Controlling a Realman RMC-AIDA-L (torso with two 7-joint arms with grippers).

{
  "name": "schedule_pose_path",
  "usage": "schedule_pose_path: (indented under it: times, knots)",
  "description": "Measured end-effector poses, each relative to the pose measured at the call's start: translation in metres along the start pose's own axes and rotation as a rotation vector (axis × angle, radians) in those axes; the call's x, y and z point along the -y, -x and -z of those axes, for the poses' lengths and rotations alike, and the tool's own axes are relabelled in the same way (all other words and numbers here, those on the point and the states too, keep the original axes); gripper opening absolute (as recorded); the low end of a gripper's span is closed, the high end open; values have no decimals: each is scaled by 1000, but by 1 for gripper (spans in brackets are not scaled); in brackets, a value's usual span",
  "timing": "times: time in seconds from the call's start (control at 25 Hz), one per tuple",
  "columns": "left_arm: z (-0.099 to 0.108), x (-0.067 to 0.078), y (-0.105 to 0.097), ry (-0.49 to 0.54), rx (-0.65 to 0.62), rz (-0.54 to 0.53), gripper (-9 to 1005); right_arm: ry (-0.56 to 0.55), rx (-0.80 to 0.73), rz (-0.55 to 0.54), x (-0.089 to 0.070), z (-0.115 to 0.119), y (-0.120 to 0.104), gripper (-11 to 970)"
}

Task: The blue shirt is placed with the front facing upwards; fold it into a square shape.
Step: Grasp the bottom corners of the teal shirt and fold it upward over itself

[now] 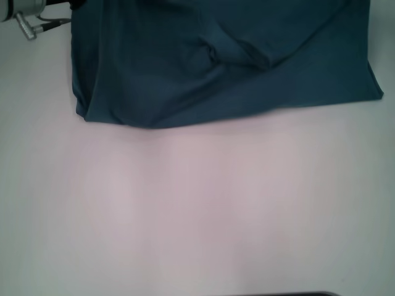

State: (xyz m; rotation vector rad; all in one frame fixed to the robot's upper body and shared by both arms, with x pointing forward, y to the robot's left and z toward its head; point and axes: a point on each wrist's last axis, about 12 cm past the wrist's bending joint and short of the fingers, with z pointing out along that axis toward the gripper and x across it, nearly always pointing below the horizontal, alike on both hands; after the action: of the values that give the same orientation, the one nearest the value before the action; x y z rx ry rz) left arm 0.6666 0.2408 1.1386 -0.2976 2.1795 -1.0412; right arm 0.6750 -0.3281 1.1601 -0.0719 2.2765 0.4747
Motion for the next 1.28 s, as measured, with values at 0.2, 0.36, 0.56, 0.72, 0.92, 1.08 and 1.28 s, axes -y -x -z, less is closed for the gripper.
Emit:
schedule_pose_path:
  times: [0.2,0.36,0.56,0.72,0.92,1.08,1.28]
  knots:
    - [-1,0,3,14,28,9,6,-20,19,27,-5,-4,8,11]
    - [-1,-3,3,26,52,21,7,-22,25,31,-7,-5,9,11]
    - [-2,-4,3,31,56,23,7,-37,37,32,-5,-6,9,11]
    - [-1,-5,3,34,65,29,7,-49,46,44,-5,-8,10,10]
    - [-3,-3,2,31,59,24,8,-47,18,84,-14,-18,5,24]
    - [-4,-4,1,39,55,14,9,-64,-10,120,-19,-28,-4,38]
    - [-9,-3,-3,69,41,-23,10,-83,-15,124,-16,-30,-9,55]
